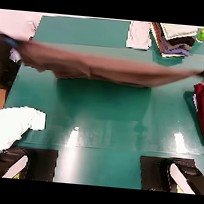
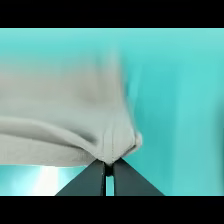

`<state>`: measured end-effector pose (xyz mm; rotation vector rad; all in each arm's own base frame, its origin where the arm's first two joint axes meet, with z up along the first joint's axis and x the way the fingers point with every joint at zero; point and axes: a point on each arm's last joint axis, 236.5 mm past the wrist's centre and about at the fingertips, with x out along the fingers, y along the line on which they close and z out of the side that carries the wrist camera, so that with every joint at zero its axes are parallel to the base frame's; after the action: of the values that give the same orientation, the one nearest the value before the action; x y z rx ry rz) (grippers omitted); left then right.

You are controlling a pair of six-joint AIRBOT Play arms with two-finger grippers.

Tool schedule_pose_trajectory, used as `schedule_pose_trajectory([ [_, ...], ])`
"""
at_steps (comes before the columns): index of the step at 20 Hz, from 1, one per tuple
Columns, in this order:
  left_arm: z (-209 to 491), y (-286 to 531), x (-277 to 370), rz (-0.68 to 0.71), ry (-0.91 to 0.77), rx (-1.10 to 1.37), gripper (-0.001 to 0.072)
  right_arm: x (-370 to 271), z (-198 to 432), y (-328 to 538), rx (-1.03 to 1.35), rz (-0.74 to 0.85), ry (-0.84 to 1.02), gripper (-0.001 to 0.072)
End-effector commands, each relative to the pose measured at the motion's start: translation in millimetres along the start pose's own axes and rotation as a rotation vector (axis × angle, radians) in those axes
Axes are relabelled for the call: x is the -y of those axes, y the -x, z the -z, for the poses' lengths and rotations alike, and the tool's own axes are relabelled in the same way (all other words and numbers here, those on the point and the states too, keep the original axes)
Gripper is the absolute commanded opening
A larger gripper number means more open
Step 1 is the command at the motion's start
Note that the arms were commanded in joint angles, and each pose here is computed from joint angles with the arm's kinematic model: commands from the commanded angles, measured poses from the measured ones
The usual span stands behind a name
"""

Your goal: Fold the shirts.

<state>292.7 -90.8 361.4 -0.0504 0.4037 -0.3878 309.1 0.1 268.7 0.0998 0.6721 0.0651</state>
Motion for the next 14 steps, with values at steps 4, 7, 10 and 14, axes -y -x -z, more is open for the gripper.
schedule_pose_trajectory([
  [4,-129.0,182.8,62.7,-0.035,-0.194,0.516,0.0028,-16.9,-104.6,192.3,0.506,0.123,0.121,0.0022],
  [7,-145.4,198.1,66.1,-0.039,-0.201,0.599,0.0027,-8.2,-112.8,213.2,0.504,0.182,0.127,0.0022],
  [10,-131.1,140.5,46.6,-0.032,-0.167,0.438,0.0027,-1.6,-119.1,185.9,0.424,0.179,0.12,0.0022],
  [14,-54.8,-9.2,-7.3,-0.011,-0.037,0.028,0.0028,23.1,-92.5,69.6,0.145,0.158,0.078,0.0022],
])
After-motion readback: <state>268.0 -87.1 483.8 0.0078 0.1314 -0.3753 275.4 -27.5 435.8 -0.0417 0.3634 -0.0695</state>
